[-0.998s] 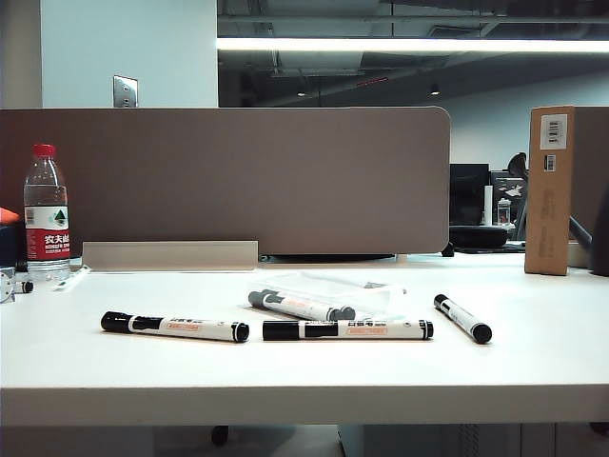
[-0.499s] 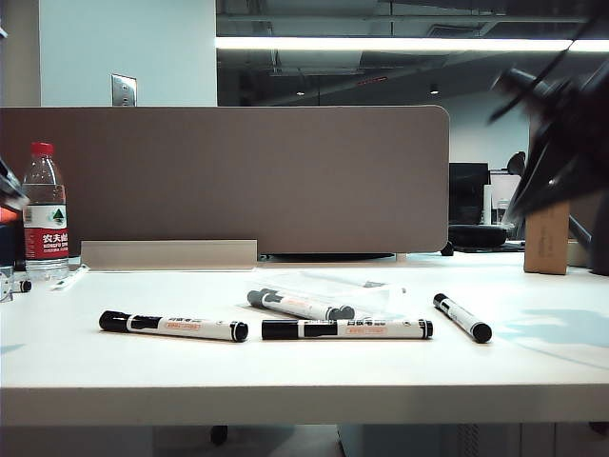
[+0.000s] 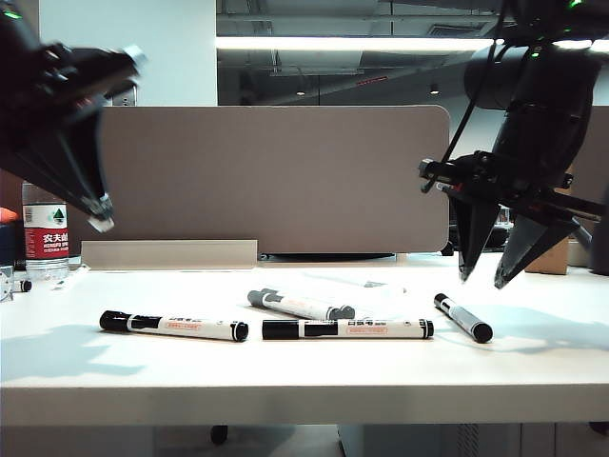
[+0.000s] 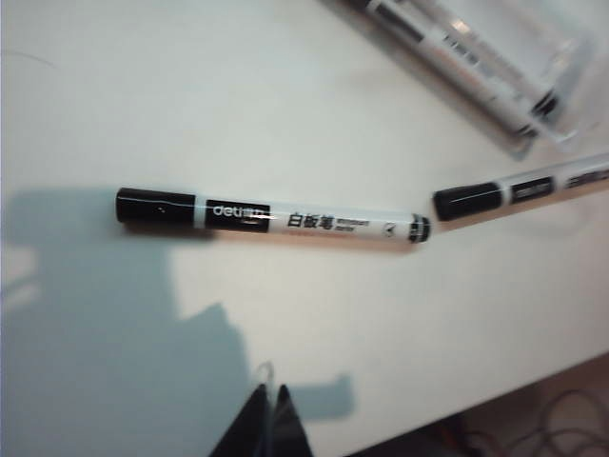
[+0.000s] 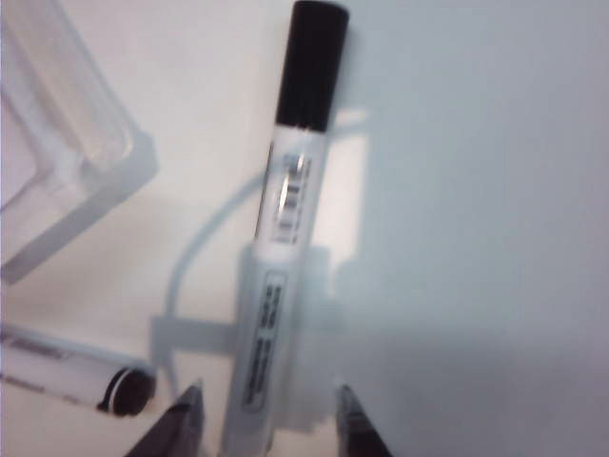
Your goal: Pick up the markers scattered on the table and put them into the packaging box, making sure the markers fit the shape of the box's grooves.
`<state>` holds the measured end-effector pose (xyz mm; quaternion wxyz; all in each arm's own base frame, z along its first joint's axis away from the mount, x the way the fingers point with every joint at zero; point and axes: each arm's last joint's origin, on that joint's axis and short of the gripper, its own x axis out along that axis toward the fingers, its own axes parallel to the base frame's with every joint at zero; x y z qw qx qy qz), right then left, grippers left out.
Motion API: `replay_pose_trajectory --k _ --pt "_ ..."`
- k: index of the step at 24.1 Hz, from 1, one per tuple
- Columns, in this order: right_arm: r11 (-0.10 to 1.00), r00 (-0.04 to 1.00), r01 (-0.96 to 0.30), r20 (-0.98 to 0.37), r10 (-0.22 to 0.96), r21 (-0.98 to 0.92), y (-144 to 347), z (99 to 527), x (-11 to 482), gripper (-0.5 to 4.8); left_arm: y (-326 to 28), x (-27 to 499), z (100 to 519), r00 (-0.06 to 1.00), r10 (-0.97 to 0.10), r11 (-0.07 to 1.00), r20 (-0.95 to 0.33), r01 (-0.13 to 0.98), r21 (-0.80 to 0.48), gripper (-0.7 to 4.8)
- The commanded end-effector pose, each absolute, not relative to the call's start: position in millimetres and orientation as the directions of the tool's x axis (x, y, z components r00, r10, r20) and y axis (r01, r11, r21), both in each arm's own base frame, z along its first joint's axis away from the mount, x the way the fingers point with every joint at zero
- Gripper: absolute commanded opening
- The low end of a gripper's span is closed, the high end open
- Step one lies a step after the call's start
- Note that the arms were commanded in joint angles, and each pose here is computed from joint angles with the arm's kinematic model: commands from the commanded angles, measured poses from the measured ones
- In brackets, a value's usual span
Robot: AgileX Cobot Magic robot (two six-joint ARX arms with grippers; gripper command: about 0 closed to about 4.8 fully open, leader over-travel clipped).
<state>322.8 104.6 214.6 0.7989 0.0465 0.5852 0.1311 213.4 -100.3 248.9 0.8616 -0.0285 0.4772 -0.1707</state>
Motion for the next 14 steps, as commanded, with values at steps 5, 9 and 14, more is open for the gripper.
replay_pose_trajectory --k 5,9,14 --pt "0.964 0.311 -0.190 -0.920 0.239 0.186 120 207 327 1.61 -99 213 249 0.497 -0.241 0.961 -0.834 0.241 -0.135 -0.03" --pt "0.967 0.302 -0.186 -0.927 0.224 0.174 122 197 332 1.61 -100 212 249 0.486 -0.261 0.952 -0.834 0.272 -0.140 -0.03" --pt "0.971 0.260 -0.178 -0.944 0.204 0.161 123 180 336 1.61 -99 211 247 0.467 -0.250 0.954 -0.848 0.267 -0.135 -0.03"
